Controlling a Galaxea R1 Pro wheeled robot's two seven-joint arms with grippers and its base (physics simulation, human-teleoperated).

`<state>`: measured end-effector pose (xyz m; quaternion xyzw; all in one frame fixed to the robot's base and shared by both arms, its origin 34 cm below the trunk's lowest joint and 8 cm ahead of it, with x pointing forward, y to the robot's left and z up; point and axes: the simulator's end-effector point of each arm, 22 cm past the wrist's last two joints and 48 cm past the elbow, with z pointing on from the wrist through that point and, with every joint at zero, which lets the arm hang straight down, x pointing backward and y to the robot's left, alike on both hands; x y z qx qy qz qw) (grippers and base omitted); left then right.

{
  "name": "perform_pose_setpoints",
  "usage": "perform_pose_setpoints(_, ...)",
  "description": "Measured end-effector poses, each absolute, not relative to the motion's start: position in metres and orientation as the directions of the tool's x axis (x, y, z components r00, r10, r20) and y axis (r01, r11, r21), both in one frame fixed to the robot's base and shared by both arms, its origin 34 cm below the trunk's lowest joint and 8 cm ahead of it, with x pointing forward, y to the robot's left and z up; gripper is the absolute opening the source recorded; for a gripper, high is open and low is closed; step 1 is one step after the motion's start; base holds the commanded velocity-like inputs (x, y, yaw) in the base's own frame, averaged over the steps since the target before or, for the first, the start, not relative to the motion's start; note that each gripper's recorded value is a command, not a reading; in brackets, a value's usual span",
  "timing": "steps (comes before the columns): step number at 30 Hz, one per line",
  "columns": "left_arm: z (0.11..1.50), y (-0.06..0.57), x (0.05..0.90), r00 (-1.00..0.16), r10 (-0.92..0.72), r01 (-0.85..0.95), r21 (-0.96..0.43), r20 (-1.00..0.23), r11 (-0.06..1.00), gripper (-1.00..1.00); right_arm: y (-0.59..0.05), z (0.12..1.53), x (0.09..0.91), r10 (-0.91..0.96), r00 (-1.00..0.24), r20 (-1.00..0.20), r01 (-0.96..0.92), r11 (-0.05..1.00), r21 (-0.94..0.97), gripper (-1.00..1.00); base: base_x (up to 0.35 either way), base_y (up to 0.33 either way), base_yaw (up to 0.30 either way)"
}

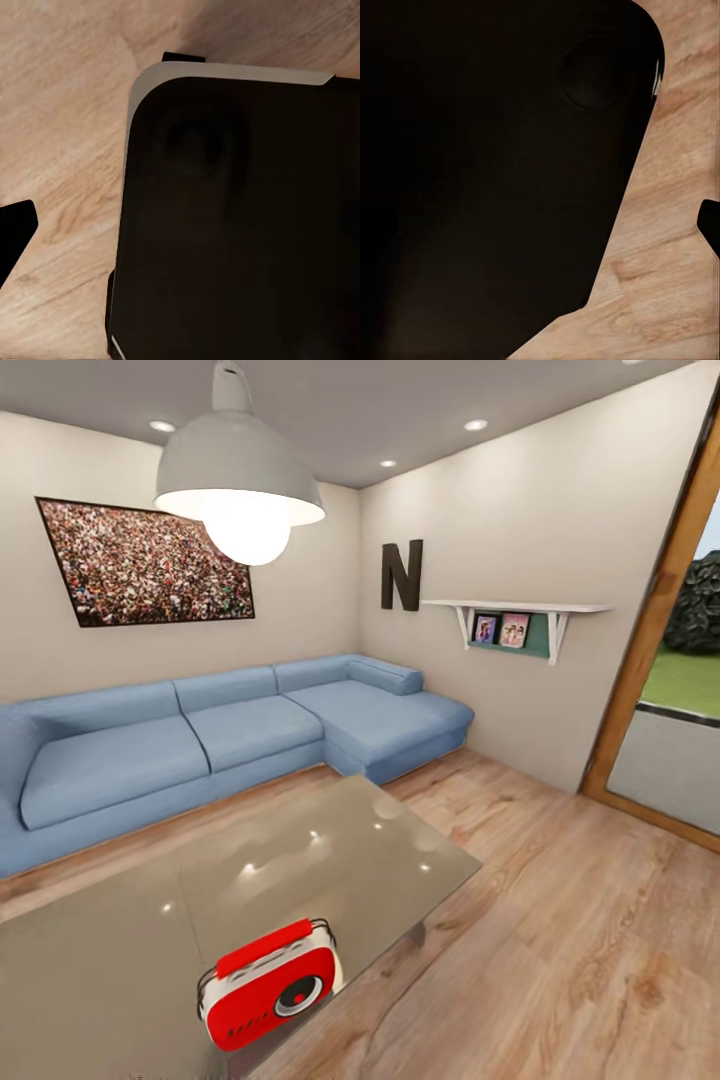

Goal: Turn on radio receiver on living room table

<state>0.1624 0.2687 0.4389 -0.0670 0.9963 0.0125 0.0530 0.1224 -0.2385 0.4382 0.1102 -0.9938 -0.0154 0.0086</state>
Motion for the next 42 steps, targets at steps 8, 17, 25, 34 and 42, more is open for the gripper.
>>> perform_pose_setpoints(8, 0.4388, 0.2685, 0.1614, -0.986, -0.132, -0.135, 0.018, -0.105, 0.991, 1.0, -0.2361, 0.4383, 0.1214, -0.219, -0.976, 0.016, -0.218, 0.975, 0.036, 1.0, 0.0, 0.0, 0.271)
perform_pose_setpoints(17, 0.4387, 0.2679, 0.1602, -0.986, -0.132, -0.135, 0.018, -0.101, 0.991, 1.0, -0.2363, 0.4383, 0.1202, -0.219, -0.976, 0.019, -0.218, 0.975, 0.036, 1.0, 0.0, 0.0, 0.271)
perform_pose_setpoints(25, 0.4387, 0.2675, 0.1592, -0.986, -0.132, -0.135, 0.017, -0.099, 0.991, 1.0, -0.2369, 0.4383, 0.1191, -0.217, -0.976, 0.022, -0.216, 0.976, 0.036, 1.0, 0.01, -0.007, 0.271)
perform_pose_setpoints(34, 0.4386, 0.2675, 0.1588, -0.987, -0.13, -0.133, 0.016, -0.098, 0.991, 1.0, -0.2387, 0.4383, 0.1186, -0.218, -0.976, 0.023, -0.217, 0.975, 0.035, 1.0, 0.203, -0.168, 0.074)
perform_pose_setpoints(42, 0.4386, 0.2682, 0.1588, -0.986, -0.132, -0.135, 0.018, -0.098, 0.991, 1.0, -0.2379, 0.4384, 0.1185, -0.22, -0.975, 0.023, -0.219, 0.975, 0.037, 1.0, 0.248, -0.2, 0.001)
